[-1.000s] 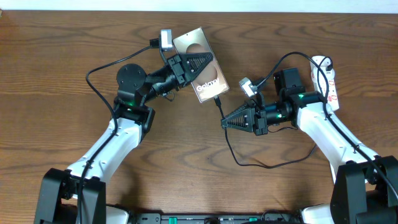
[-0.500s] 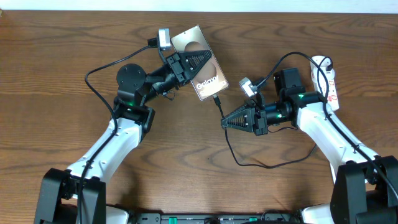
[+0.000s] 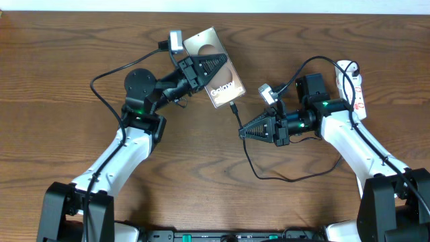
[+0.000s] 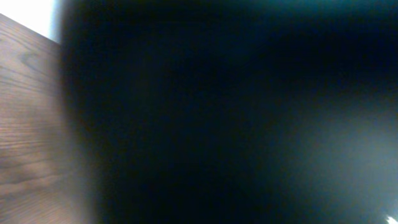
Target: Plug charger to phone and switch on socket
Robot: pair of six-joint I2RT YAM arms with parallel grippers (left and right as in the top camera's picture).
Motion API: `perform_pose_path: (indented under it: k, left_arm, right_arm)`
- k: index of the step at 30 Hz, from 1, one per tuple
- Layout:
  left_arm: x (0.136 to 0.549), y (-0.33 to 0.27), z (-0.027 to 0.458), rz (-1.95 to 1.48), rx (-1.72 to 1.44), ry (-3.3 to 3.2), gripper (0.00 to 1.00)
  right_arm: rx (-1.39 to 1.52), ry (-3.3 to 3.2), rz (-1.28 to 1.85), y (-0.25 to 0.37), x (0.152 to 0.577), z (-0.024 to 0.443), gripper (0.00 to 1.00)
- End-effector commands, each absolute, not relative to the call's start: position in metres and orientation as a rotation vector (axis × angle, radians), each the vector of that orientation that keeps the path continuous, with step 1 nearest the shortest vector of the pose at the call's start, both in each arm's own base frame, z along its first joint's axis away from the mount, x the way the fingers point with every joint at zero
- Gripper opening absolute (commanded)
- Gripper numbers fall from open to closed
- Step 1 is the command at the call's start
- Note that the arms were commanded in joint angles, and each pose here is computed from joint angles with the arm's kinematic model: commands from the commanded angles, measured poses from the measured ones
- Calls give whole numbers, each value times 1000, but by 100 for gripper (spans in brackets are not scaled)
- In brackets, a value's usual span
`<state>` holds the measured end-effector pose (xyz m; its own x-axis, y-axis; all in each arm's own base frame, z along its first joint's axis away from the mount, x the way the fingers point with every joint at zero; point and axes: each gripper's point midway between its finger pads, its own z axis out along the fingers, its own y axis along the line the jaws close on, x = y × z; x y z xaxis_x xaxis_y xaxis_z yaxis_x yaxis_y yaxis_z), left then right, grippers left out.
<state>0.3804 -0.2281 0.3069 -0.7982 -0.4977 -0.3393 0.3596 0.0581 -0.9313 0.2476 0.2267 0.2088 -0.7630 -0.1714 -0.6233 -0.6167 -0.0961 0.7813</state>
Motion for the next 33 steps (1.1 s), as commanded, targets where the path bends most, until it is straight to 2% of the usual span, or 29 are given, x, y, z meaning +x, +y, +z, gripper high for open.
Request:
perform_pose_path:
  k: [1, 33]
  left_arm:
    - [371, -226, 328, -1820, -65, 1690, 7]
    - [370, -228, 328, -1824, -56, 1693, 8]
  right_arm:
    - [-870, 1828, 1951, 228, 244, 216, 1]
    - [-842, 1857, 1972, 228, 244, 216, 1]
